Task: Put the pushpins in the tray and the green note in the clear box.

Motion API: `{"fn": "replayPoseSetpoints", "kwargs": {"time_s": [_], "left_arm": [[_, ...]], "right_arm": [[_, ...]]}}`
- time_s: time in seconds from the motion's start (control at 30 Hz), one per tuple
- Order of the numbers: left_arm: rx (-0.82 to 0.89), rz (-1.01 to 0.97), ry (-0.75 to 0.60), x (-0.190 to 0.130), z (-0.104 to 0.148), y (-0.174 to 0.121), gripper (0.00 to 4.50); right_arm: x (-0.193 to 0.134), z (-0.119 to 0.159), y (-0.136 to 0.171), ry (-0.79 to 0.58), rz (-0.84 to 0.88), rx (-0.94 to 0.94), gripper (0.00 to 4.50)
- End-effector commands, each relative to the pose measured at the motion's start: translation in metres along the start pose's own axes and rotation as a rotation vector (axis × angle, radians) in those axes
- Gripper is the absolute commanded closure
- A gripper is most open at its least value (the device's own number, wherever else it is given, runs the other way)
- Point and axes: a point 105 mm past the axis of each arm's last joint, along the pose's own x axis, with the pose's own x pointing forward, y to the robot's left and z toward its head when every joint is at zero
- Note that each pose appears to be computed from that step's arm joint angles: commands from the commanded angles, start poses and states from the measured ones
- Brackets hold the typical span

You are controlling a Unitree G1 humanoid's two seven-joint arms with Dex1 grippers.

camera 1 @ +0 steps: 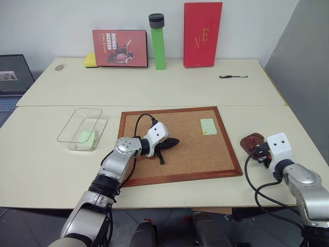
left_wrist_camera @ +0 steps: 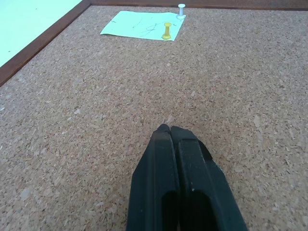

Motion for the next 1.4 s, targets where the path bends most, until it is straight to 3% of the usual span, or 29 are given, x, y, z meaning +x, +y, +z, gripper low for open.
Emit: {"fn": "replayPoseSetpoints", "kwargs": {"time_s": [0.03, 0.23, 0.43, 0.93, 1.13, 1.4], "left_arm": [[-0.029, 0.003, 0.076, -0.002, -0.021, -0.003, 4.50], [-0.030, 0.004, 0.074, -0.003, -0.022, -0.002, 4.50], [-0.030, 0.007, 0.074, -0.003, -0.022, -0.001, 4.50], [-0.019, 0.006, 0.077, -0.003, -0.019, 0.002, 4.50], [-0.019, 0.007, 0.077, -0.004, -0.020, 0.002, 4.50], [-0.022, 0.015, 0.079, -0.006, -0.021, 0.002, 4.50]], "right_arm": [[-0.008, 0.025, -0.008, -0.080, 0.000, 0.014, 1.98], [-0.020, 0.050, -0.015, -0.162, 0.014, 0.050, 1.98], [-0.020, 0.078, 0.031, -0.295, 0.249, 0.094, 1.98], [0.050, 0.074, 0.088, -0.357, 0.210, 0.186, 1.98], [0.062, 0.075, 0.091, -0.358, 0.189, 0.183, 1.98], [0.062, 0.072, 0.091, -0.354, 0.193, 0.180, 3.42]]}}
